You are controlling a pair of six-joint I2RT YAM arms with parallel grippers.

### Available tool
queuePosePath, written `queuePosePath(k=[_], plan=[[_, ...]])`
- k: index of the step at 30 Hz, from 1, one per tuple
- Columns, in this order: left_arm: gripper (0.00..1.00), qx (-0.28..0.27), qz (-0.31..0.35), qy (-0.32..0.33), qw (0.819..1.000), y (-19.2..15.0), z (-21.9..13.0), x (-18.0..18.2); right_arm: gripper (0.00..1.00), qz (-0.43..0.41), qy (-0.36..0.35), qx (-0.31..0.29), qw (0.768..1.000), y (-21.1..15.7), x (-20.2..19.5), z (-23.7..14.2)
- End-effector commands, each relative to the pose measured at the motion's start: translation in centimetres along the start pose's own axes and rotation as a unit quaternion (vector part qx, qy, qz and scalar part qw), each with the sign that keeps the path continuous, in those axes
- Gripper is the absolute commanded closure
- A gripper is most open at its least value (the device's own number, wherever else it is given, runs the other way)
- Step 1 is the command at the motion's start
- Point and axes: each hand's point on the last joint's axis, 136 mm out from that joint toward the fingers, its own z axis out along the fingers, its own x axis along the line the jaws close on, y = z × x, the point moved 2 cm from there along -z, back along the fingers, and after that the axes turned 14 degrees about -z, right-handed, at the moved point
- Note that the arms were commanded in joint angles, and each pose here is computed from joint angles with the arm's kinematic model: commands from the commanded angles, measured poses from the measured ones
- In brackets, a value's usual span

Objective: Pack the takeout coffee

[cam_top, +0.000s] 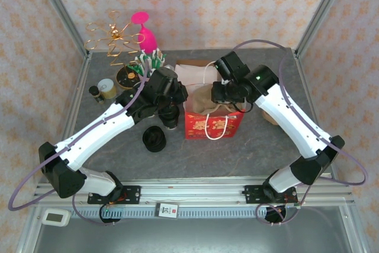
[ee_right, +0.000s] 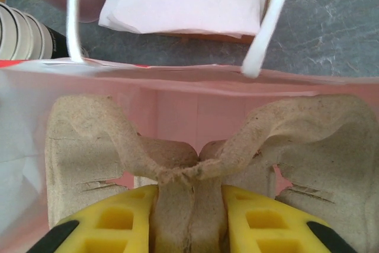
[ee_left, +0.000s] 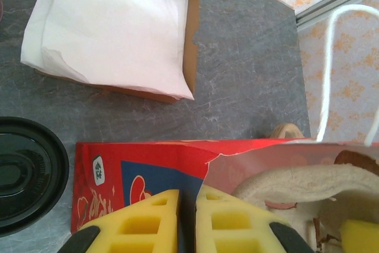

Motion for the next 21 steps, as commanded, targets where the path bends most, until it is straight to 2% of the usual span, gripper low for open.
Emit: queuePosePath(k=[1, 6, 13, 21], plan=[[0.86, -0.019, -0.013, -0.031, 0.999, 1.1, -1.1, -1.8, 0.74, 0.012, -0.008, -0.01, 1.0, -0.2, -0.3, -0.2], [0.86, 0.002, -0.014, -0.048, 0.999, 0.5, -0.9, -2.3, 0.75, 0.02, 0.009, -0.021, 1.0, 0.7, 0.7, 0.9], [0.86, 0.012, -0.013, -0.055, 0.998, 0.1, -1.0, -2.4, 0.75, 0.026, -0.003, -0.01, 1.0, 0.7, 0.8, 2.9], [0.86, 0.004, -0.02, -0.045, 0.999, 0.2, -0.8, -1.7, 0.75, 0.026, -0.022, 0.014, 0.999, -0.6, 0.4, 5.1]])
